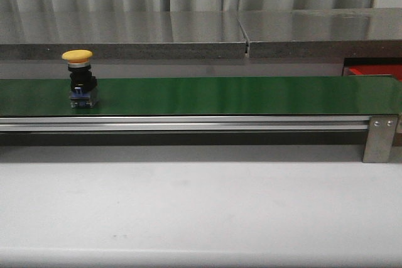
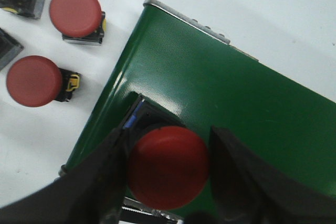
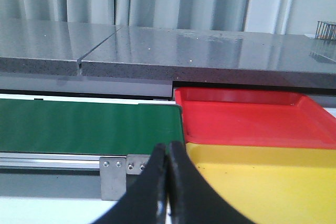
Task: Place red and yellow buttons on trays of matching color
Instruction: 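Move the left gripper to a red button and grasp it, then set the red button on the belt and open the left gripper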
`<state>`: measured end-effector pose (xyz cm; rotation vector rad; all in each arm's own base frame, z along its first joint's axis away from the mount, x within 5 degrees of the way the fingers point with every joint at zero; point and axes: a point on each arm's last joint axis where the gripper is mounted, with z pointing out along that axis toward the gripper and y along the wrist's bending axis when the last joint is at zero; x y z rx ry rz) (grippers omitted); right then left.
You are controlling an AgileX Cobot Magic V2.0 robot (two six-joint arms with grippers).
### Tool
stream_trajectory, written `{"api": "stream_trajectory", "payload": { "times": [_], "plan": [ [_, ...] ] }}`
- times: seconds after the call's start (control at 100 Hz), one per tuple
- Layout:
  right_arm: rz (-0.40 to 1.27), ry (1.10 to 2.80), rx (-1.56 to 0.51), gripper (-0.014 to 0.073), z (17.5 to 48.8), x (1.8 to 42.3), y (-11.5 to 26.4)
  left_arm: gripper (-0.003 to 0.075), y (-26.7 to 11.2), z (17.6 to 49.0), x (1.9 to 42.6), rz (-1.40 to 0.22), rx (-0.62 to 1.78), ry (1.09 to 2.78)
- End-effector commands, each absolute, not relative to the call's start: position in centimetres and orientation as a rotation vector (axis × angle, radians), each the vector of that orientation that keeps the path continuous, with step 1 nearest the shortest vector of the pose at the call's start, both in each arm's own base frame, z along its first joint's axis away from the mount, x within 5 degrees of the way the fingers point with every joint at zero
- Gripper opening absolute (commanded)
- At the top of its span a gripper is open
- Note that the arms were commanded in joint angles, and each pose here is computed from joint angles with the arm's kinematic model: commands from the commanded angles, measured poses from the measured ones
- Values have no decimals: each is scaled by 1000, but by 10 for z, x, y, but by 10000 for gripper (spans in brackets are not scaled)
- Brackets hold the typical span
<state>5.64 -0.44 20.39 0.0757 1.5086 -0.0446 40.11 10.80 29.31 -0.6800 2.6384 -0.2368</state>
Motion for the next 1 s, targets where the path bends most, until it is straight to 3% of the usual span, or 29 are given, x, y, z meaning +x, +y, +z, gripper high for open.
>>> {"api": "stream_trajectory", "payload": {
  "times": [0.0,0.19,0.26,0.41,0.59,0.71,0.8,0.99],
  "plan": [
    [-58,1394,68,-74,219,53,-4,172,103,317,403,-255,-647,2547],
    [-58,1394,68,-74,219,53,-4,184,104,311,405,-244,-647,2562],
    [-58,1394,68,-74,219,53,-4,239,104,311,405,-244,-646,2560],
    [-58,1394,68,-74,219,53,-4,435,104,311,405,-240,-642,2559],
    [-58,1394,68,-74,219,53,-4,465,104,315,404,-224,-625,2553],
    [-58,1394,68,-74,219,53,-4,428,100,336,396,-187,-564,2501],
    [-58,1394,68,-74,219,53,-4,351,94,355,386,-143,-501,2468],
    [-58,1394,68,-74,219,53,-4,-1,67,397,365,-96,-322,2382]
  ]
}}
